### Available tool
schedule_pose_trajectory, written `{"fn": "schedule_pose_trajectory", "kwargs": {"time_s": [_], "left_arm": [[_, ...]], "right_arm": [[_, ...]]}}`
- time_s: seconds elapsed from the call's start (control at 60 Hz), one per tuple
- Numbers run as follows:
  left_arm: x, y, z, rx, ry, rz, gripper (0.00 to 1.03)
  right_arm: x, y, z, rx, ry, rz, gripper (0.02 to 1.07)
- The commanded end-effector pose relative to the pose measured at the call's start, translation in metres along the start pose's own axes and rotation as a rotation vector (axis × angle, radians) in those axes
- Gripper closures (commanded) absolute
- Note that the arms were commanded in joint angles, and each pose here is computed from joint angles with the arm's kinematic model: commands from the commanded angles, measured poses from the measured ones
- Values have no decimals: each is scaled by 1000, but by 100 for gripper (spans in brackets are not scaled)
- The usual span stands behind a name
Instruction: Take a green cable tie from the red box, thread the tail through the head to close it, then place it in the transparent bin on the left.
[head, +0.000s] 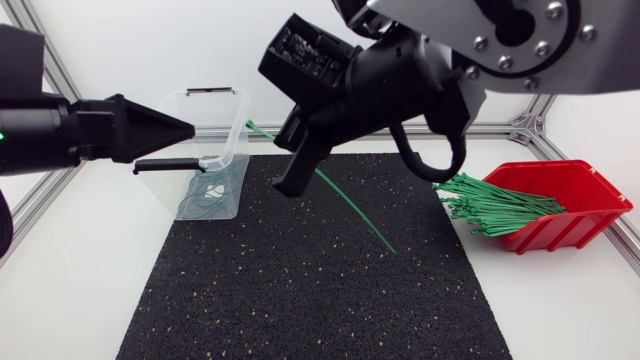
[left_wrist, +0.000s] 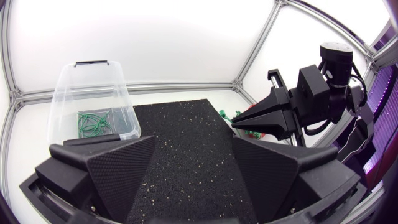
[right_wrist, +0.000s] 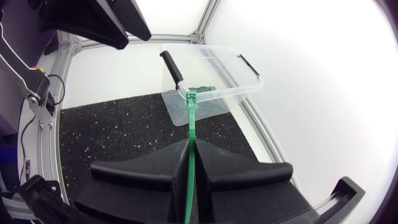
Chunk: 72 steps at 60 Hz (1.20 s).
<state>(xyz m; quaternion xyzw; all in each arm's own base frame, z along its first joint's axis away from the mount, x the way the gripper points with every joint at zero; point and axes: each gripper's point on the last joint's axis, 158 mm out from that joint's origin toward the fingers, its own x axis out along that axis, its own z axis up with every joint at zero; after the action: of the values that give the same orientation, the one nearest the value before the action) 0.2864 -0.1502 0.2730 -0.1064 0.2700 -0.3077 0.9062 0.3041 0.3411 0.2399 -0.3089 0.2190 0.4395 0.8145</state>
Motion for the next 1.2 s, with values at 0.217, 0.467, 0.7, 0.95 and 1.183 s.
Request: {"fn": "schedule_pose_trajectory", "kwargs": {"time_s": [0.217, 0.467, 0.7, 0.95, 1.183], "left_arm": [[16, -14, 20, -53, -18, -91, 16], [27, -34, 36, -110, -35, -215, 16], [43, -31, 49, -153, -46, -245, 19], [59, -26, 56, -210, -41, -260, 20], [60, -27, 69, -229, -77, -278, 27]], "right_arm": [[3, -11, 33, 82, -81, -40, 101], [9, -18, 47, 110, -136, -69, 101], [11, -22, 57, 134, -182, -88, 101], [16, -25, 61, 151, -205, -96, 101], [21, -25, 61, 160, -211, -93, 101]]}}
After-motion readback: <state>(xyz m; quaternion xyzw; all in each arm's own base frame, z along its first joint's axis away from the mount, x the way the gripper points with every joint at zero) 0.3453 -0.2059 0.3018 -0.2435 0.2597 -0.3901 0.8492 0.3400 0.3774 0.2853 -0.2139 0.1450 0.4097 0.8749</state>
